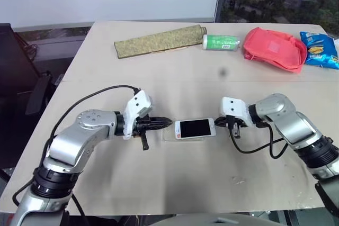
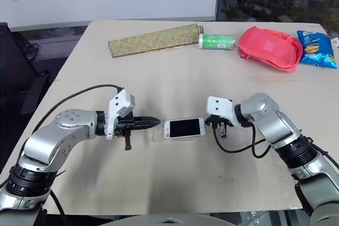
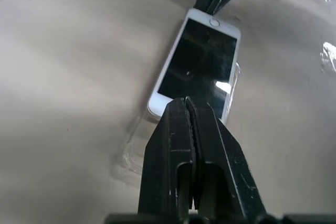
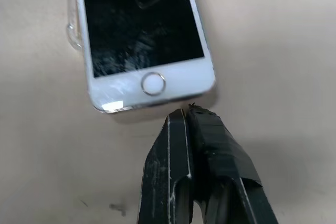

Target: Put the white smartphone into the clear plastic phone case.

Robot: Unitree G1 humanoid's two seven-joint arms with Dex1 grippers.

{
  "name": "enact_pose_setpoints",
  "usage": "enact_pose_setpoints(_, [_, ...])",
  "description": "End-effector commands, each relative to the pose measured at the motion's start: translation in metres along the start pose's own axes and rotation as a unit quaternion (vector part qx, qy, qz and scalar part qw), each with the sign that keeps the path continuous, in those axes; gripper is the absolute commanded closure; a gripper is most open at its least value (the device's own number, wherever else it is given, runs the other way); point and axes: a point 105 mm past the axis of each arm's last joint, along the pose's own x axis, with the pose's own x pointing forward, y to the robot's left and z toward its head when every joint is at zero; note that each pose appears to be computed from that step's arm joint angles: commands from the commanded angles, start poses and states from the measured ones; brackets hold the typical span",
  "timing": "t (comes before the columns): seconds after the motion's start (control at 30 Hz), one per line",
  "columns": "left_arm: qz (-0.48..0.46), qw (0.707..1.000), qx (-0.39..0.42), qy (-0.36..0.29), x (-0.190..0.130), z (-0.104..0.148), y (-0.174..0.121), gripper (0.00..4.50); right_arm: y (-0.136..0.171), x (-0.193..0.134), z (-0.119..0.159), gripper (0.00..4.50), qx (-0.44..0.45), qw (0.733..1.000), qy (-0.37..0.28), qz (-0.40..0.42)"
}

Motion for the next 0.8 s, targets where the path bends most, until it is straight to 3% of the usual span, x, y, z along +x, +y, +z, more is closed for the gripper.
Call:
enact_pose_setpoints(0.03, [0.006,1.0,0.028,-0.008,0.006,0.008,0.002,4.5,0.007,-0.002,0.013,4.45,-0.017,1.0,-0.016,0.009])
enact_pose_setpoints(0.23, [0.006,0.999,0.028,-0.029,0.024,0.011,0.007,4.5,0.013,0.001,0.02,4.45,-0.014,0.999,-0.029,0.016])
enact_pose_setpoints(0.6, [-0.007,0.998,0.035,0.042,0.031,-0.026,0.005,4.5,0.011,-0.001,0.021,4.45,-0.011,0.999,-0.031,0.008])
enact_pose_setpoints(0.8, [-0.015,0.997,0.04,0.071,0.033,-0.043,0.003,4.5,-0.006,-0.008,0.018,4.45,-0.004,0.999,-0.023,-0.035])
